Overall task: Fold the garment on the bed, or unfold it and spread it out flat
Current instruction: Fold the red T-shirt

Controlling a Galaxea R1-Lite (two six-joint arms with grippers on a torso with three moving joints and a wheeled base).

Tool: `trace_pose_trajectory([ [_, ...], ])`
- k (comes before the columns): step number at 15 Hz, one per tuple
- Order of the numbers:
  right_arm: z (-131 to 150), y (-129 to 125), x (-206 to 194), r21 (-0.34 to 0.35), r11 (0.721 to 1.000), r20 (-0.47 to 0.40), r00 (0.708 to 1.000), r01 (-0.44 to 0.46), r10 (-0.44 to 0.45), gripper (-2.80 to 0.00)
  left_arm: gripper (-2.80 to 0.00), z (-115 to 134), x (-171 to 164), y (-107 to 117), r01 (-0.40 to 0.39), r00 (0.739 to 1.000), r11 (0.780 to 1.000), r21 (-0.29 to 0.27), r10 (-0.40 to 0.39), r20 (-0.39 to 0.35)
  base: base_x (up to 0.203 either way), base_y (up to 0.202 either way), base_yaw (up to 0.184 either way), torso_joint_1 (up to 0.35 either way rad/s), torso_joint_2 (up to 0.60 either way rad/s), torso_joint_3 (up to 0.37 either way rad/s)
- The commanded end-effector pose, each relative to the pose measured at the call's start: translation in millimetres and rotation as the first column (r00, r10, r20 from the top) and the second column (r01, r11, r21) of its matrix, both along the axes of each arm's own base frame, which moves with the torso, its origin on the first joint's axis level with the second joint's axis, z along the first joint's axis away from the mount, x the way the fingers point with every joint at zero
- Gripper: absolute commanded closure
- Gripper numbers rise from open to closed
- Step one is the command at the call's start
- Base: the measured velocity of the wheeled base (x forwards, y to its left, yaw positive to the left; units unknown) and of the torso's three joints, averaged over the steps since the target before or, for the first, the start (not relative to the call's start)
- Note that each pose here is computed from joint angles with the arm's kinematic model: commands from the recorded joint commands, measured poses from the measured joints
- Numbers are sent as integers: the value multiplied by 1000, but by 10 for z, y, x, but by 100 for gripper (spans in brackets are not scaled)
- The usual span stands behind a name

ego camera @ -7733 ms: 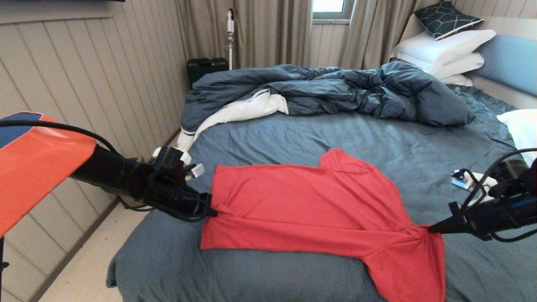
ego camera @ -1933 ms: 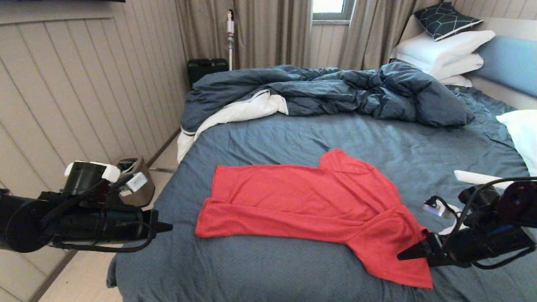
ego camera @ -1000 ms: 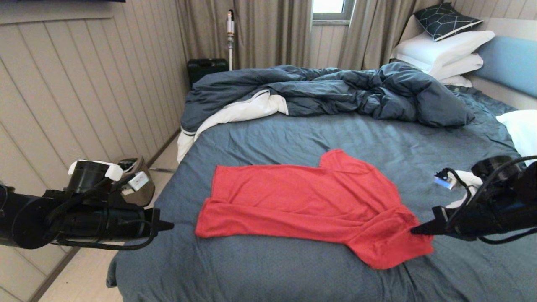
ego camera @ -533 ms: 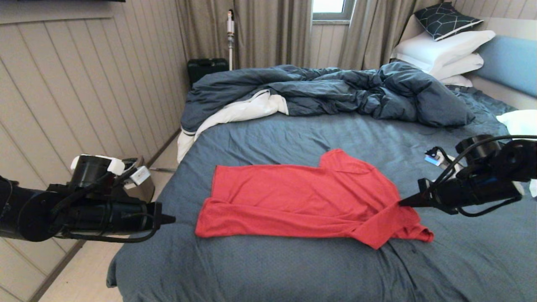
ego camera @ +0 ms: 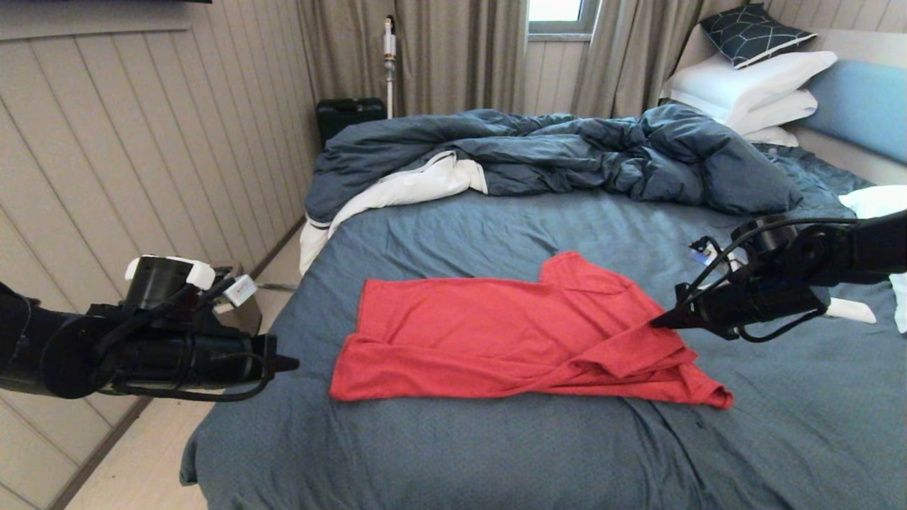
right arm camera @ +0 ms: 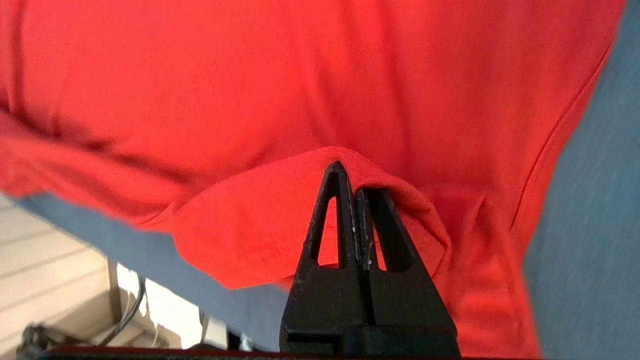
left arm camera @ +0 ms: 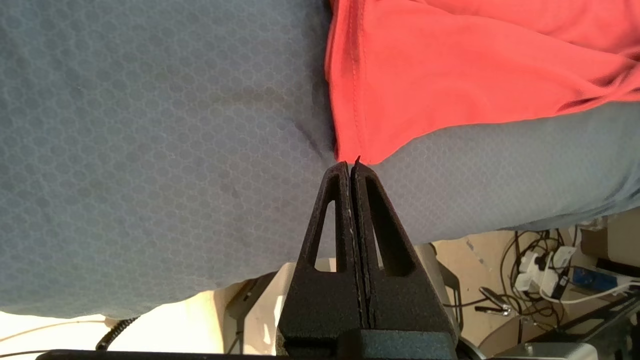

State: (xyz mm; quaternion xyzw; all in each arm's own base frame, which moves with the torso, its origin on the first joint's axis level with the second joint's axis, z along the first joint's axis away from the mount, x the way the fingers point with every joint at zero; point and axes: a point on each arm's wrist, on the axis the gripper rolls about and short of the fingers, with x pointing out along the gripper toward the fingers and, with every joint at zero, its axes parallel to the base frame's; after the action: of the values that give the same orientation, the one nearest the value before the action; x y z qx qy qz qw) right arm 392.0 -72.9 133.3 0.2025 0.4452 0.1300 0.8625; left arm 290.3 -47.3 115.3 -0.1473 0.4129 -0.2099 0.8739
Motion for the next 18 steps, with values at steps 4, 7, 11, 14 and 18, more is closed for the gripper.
trace_pose_trajectory([
  [4,-46,-76,242,-4,1000,0,1000,27,-27,0,0,-26,33,-6,3,1000,1000,-2,-3,-4,0,0,0,0,0,0],
  [7,-79,-100,355,-20,999,10,999,44,-44,0,0,-29,47,-7,3,1000,1000,-2,-3,-4,0,0,0,0,0,0],
  [11,-170,-30,448,-25,999,-4,999,32,-33,0,0,-19,55,-5,1,1000,1000,-1,-1,1,0,0,0,0,0,0],
  [14,-136,27,452,-42,999,3,1000,28,-28,-280,0,-16,57,-8,3,1000,1000,0,-3,1,0,0,0,0,0,0],
  [18,62,26,325,-48,998,26,999,30,-29,-280,0,11,60,-9,2,1000,1000,-2,-2,7,0,0,0,0,0,0],
])
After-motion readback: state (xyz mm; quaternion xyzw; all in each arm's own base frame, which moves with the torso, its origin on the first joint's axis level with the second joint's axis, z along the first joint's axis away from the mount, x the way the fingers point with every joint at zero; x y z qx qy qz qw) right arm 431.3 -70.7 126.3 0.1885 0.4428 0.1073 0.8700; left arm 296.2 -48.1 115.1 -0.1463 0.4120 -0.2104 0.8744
